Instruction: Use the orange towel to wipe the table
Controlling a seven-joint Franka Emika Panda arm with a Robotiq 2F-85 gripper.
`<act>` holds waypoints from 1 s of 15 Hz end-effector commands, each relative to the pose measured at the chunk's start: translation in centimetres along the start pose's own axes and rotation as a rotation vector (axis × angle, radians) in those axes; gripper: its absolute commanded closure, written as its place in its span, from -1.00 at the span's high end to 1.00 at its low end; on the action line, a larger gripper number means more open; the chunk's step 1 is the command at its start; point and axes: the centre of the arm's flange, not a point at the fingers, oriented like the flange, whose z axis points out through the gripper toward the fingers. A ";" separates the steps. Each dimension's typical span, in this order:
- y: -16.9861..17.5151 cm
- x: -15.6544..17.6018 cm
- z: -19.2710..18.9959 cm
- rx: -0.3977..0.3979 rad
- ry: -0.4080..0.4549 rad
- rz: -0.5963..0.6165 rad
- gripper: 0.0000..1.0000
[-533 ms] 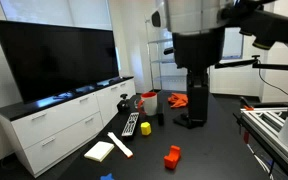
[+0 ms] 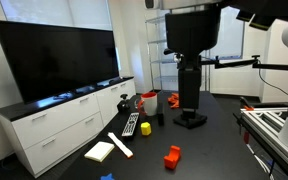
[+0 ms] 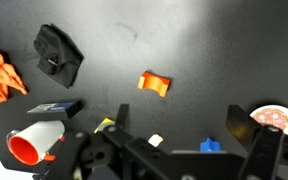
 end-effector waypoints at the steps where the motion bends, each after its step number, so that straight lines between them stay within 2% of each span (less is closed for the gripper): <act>1: 0.9 2.3 -0.8 0.048 0.004 0.066 1.00; 3: 3.3 6.4 -1.6 0.094 -0.045 0.159 1.00; 7: 13.5 16.6 -2.9 0.199 -0.072 0.410 1.00; 10: 19.0 21.9 -1.8 0.264 -0.107 0.601 1.00; 12: 20.3 23.7 -0.3 0.282 -0.153 0.680 1.00; 15: 20.2 25.6 4.7 0.223 -0.200 0.775 1.00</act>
